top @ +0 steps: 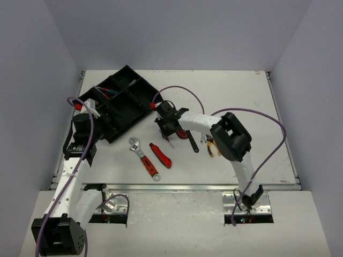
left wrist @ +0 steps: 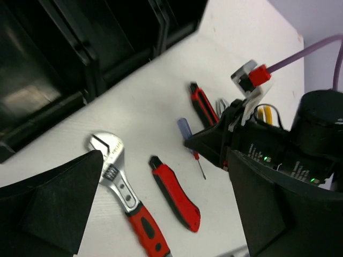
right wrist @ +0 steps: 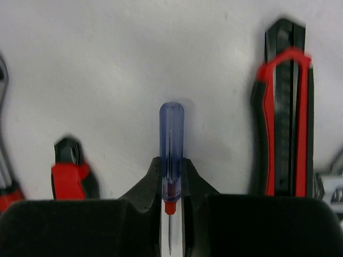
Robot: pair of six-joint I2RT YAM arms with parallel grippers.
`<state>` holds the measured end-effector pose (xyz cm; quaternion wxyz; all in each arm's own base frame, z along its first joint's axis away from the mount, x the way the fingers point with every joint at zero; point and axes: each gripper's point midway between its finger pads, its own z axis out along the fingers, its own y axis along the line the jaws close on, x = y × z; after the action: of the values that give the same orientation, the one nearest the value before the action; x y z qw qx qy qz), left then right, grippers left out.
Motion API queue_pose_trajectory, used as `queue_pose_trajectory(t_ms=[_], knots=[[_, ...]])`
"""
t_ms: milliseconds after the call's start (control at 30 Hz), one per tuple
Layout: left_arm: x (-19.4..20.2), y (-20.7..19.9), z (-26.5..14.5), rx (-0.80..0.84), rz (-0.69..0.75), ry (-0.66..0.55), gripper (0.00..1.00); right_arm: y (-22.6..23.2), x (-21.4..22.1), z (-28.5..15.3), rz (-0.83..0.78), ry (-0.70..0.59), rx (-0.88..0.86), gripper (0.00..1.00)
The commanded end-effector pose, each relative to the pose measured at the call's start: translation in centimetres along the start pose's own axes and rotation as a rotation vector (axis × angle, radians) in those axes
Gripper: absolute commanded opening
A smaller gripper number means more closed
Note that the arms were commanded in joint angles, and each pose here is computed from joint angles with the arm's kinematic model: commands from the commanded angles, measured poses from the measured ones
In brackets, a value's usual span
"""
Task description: Sort the tools into containers
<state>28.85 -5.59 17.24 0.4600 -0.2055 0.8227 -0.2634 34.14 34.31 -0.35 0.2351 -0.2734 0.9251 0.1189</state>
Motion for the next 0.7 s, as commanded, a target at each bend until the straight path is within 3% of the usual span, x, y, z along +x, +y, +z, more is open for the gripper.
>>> queue_pose_trajectory(t_ms=[0, 67, 133, 267, 400, 467, 667], knots=[[4.1, -6.4, 1.2, 0.387, -0.054, 0.147, 1.00, 3.2, -3.7, -8.2, 0.026, -0.218, -0.177, 0.00], [5.5, -9.3, 0.8, 0.546, -0.067, 0.204, 1.00, 5.6, -4.9, -11.6, -0.023, -0.357, -0.336, 0.00], [6.5, -12.4, 0.1, 0.691, -0.035, 0.231, 1.00, 7.2, -3.2, -13.9, -0.091, -0.429, -0.463, 0.00], [7.6, -14.8, -0.5, 0.776, -0.015, 0.243, 1.00, 7.8, -2.6, -17.9, -0.164, -0.589, -0.538, 0.00], [7.9, -16.4, -1.2, 0.826, -0.016, 0.239, 0.97, 8.3, -2.1, -19.6, -0.196, -0.630, -0.582, 0.00], [8.0, -16.9, -1.2, 0.830, -0.025, 0.240, 0.88, 8.7, -2.2, -20.3, -0.196, -0.643, -0.606, 0.00], [9.3, -17.0, -0.7, 0.811, -0.039, 0.288, 0.48, 8.2, -3.4, -22.3, -0.150, -0.731, -0.581, 0.00]])
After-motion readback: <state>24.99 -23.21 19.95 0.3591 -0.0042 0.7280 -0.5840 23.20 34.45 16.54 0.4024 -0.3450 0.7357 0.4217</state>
